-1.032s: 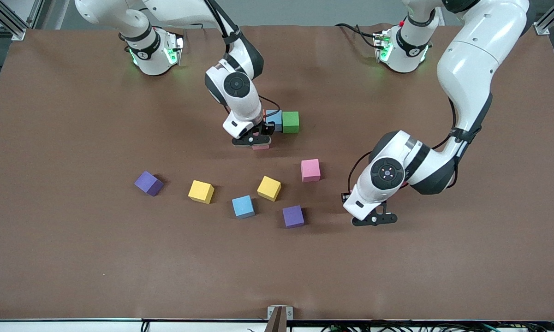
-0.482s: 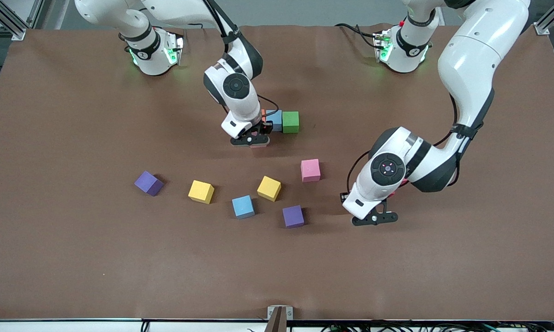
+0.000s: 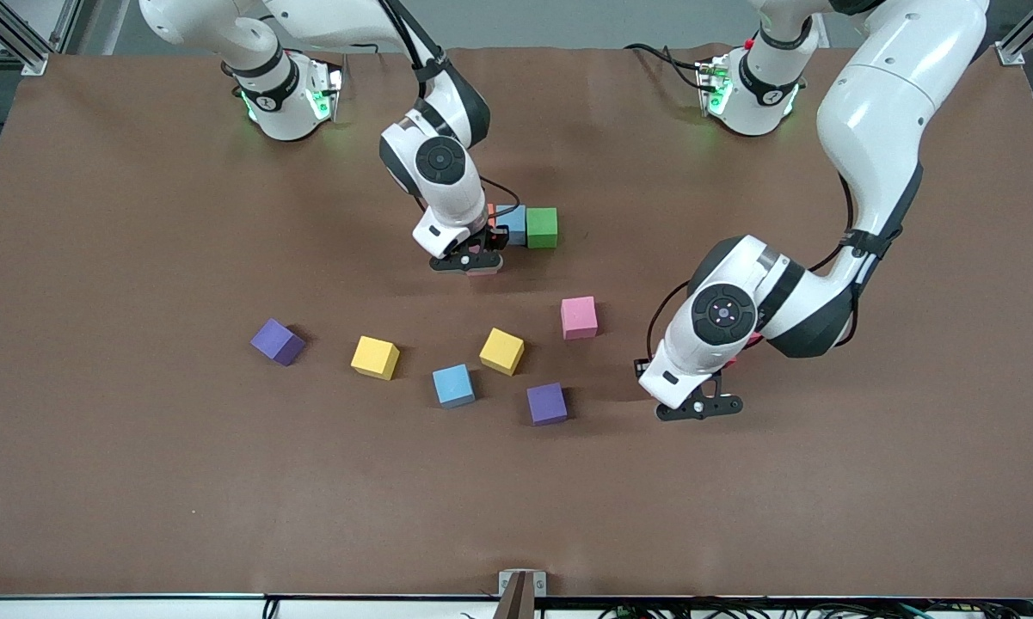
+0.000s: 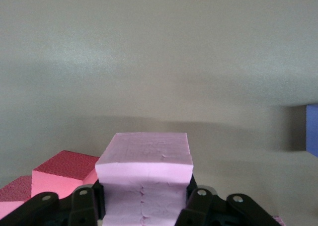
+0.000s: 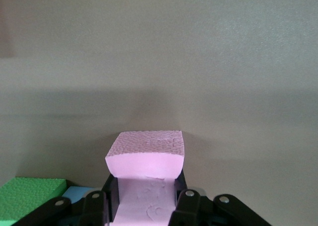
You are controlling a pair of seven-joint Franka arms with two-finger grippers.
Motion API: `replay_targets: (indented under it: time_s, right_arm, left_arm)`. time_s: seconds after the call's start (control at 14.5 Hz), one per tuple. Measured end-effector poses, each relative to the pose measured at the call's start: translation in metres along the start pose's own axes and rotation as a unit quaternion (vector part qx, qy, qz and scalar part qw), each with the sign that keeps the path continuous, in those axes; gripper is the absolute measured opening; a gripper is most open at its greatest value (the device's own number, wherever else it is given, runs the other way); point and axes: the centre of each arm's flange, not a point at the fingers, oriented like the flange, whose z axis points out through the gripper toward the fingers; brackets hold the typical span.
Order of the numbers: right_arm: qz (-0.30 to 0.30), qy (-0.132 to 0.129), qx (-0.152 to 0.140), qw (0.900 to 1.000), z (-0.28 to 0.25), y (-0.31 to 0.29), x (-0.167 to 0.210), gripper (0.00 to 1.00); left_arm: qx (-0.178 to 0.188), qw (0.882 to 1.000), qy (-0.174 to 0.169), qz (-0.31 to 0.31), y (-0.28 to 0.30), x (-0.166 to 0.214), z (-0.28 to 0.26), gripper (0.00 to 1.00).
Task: Arrange 11 blocks into digit 3
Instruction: 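Place the pink cube below the orange cube with the right gripper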
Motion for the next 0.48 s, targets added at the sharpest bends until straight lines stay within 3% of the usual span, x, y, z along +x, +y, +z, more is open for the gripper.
replay_targets:
  time_s: [0.41,0.48]
  right_arm:
    - [0.0,0.0,0.0,1.0,-0.0001,0.0,0.0001,0.47]
    - [0.0,0.001,0.0,1.0,-0.0002,0.0,0.0003,0.51]
  left_arm:
    - [0.0,1.0,0.0,0.0,-0.0004,0.0002,0.0,0.57]
    - [0.0,1.0,0.0,-0.001,-0.0008,0.0004,0.0,0.57]
